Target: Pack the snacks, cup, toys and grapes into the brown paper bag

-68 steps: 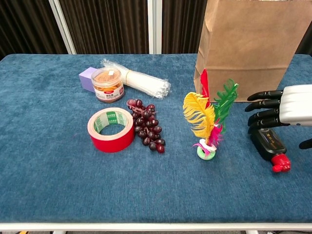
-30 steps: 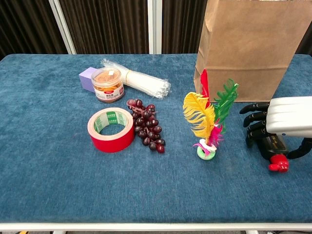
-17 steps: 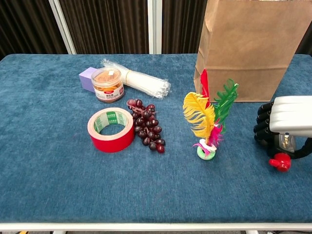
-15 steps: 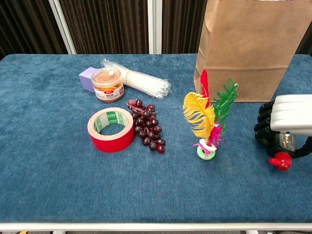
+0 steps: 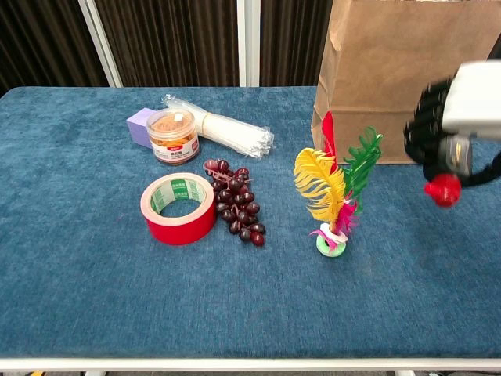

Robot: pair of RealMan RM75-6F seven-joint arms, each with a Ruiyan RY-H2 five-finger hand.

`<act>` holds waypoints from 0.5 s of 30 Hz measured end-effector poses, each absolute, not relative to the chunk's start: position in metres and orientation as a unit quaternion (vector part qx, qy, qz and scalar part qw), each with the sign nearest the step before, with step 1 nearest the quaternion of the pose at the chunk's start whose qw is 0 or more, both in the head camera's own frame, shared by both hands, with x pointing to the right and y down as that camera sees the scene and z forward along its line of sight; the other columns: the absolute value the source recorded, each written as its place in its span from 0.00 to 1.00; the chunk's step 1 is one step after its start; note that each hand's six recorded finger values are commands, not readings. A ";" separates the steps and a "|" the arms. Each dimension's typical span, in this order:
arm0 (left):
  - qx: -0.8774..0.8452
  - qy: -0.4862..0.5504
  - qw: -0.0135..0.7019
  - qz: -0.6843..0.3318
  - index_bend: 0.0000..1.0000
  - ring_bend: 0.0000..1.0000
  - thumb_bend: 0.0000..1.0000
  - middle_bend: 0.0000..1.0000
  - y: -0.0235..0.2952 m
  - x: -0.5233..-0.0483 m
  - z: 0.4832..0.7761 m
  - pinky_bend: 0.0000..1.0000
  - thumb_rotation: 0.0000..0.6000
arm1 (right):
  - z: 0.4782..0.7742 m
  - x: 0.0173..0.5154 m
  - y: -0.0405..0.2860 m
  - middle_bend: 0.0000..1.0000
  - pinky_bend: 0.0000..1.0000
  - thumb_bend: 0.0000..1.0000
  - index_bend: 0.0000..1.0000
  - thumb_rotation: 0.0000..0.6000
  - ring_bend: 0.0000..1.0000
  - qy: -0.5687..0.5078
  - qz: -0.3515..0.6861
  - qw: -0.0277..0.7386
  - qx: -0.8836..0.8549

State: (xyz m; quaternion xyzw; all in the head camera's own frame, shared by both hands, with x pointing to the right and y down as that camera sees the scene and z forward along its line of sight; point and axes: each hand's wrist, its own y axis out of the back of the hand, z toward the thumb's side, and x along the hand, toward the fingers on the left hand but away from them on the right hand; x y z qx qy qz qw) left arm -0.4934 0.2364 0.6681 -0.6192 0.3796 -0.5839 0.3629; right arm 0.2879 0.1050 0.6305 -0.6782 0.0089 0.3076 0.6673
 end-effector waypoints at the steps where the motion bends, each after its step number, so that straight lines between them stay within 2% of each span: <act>1: -0.620 0.380 0.362 -0.583 0.14 0.03 0.23 0.13 0.236 -0.493 0.668 0.17 1.00 | 0.621 0.284 0.100 0.57 0.40 0.13 0.59 1.00 0.46 0.001 0.306 0.673 -0.673; 12: -0.623 0.383 0.358 -0.580 0.14 0.03 0.23 0.13 0.236 -0.493 0.667 0.17 1.00 | 0.499 0.222 0.034 0.57 0.41 0.14 0.59 1.00 0.46 -0.105 0.276 0.741 -0.603; 15: -0.624 0.384 0.355 -0.581 0.14 0.03 0.23 0.13 0.237 -0.494 0.668 0.17 1.00 | 0.478 0.206 0.016 0.57 0.41 0.14 0.59 1.00 0.46 -0.134 0.277 0.743 -0.595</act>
